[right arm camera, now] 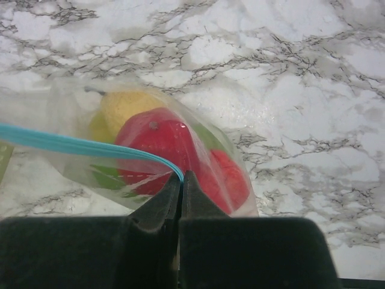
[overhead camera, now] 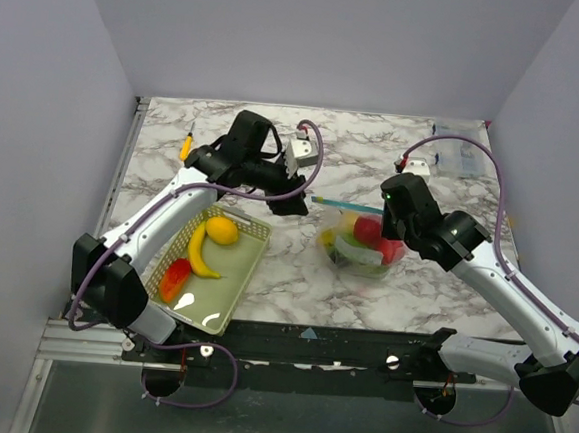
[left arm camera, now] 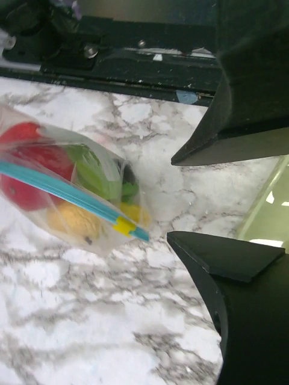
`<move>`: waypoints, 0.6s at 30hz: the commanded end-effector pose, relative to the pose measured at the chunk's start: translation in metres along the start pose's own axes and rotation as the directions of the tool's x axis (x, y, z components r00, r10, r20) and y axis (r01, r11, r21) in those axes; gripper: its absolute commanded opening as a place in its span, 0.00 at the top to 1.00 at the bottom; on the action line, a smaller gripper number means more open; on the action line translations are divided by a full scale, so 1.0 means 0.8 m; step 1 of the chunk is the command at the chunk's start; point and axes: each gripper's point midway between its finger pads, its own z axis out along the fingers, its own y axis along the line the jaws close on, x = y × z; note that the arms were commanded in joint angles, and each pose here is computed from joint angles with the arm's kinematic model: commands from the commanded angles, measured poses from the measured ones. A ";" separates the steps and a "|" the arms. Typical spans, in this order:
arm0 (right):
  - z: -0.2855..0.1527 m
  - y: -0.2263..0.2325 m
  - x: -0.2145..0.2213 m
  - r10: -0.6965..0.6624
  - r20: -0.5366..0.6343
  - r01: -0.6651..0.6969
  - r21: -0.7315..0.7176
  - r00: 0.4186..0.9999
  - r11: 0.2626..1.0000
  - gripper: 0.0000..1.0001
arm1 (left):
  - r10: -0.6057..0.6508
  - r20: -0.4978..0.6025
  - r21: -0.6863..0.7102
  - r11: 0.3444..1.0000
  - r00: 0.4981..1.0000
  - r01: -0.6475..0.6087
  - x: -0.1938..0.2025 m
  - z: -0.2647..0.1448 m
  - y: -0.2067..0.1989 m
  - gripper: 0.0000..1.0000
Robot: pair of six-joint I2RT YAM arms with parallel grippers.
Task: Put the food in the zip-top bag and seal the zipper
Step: Zip the zipper food storage bag at the center of the board.
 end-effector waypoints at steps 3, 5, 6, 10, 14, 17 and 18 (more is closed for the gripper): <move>-0.004 -0.021 -0.018 0.020 0.060 -0.026 0.089 0.998 0.996 1.00 | -0.013 0.110 -0.355 0.934 0.994 0.051 -0.054 -0.064 0.027 0.47; -0.007 -0.026 -0.027 0.038 0.086 -0.048 0.110 0.996 0.993 1.00 | -0.001 0.146 -0.393 0.917 0.989 0.059 -0.062 -0.077 0.024 0.46; -0.008 -0.027 -0.031 0.043 0.096 -0.054 0.118 0.994 0.992 1.00 | 0.019 0.164 -0.392 0.919 0.986 0.048 -0.067 -0.082 0.018 0.46; -0.005 -0.027 -0.034 0.047 0.105 -0.061 0.131 0.993 0.990 1.00 | 0.077 0.196 -0.395 0.919 0.977 0.007 -0.072 -0.094 0.000 0.44; 0.002 -0.016 -0.013 0.035 0.052 -0.039 0.078 0.998 0.996 1.00 | 0.119 0.205 -0.414 0.910 0.972 -0.024 -0.074 -0.105 -0.010 0.44; 0.000 -0.004 0.002 0.027 0.017 -0.027 -0.001 0.999 1.000 0.92 | 0.157 0.221 -0.434 0.900 0.963 -0.047 -0.078 -0.113 -0.017 0.44; -0.001 0.002 0.004 0.030 0.009 -0.030 -0.030 1.000 0.999 0.87 | 0.168 0.227 -0.439 0.897 0.959 -0.053 -0.079 -0.114 -0.019 0.44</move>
